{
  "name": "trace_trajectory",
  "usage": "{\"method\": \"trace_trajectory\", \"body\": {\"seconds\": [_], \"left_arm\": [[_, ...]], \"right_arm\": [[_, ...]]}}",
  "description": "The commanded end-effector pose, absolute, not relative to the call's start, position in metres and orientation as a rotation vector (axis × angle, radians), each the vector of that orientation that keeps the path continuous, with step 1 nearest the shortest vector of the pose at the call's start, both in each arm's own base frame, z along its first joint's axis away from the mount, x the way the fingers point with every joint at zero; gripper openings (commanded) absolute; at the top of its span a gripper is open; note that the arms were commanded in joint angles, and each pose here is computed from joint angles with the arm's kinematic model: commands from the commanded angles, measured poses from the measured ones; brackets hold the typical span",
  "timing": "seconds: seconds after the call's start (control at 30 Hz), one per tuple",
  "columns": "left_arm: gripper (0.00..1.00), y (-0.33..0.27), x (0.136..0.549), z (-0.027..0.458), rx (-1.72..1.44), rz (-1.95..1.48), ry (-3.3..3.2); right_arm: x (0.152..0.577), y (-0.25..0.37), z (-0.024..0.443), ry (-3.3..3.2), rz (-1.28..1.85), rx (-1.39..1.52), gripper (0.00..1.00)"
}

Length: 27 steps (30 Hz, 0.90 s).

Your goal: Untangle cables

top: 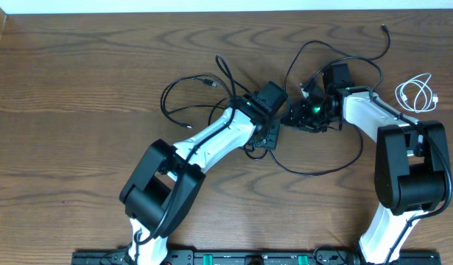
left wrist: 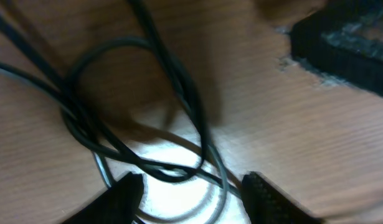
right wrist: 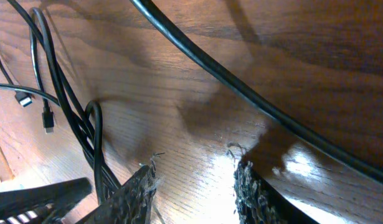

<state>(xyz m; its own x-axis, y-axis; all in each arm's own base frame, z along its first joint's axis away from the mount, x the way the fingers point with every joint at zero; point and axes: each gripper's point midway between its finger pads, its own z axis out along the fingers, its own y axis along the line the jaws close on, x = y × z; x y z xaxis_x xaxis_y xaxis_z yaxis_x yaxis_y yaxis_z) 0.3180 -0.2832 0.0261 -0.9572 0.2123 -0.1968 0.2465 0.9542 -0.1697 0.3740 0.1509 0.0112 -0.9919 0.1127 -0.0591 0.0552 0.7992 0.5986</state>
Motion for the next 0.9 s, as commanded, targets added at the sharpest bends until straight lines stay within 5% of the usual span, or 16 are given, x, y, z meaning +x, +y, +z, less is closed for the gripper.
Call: {"method": "trace_trajectory", "body": {"seconds": [0.0,0.17,0.23,0.5,0.87], "left_arm": [[0.43,-0.268,0.328,0.017,0.352,-0.141,2.905],[0.37,-0.266,0.331,0.017,0.347,-0.126,2.897],[0.07,-0.267,0.332,0.018,0.346,-0.131,2.891],[0.07,-0.272,0.343,0.039,0.363,-0.184,2.815],[0.08,-0.254,0.358,0.074,0.292,-0.289,2.779]], "right_arm": [[0.379,0.15,0.014,2.886,0.943,0.149,0.4],[0.378,0.152,0.015,2.884,0.962,0.145,0.4],[0.377,0.155,0.015,2.885,0.967,0.135,0.4],[0.367,0.19,0.026,2.855,1.107,-0.002,0.52],[0.365,0.2,0.019,2.871,1.012,-0.066,0.52]]}}
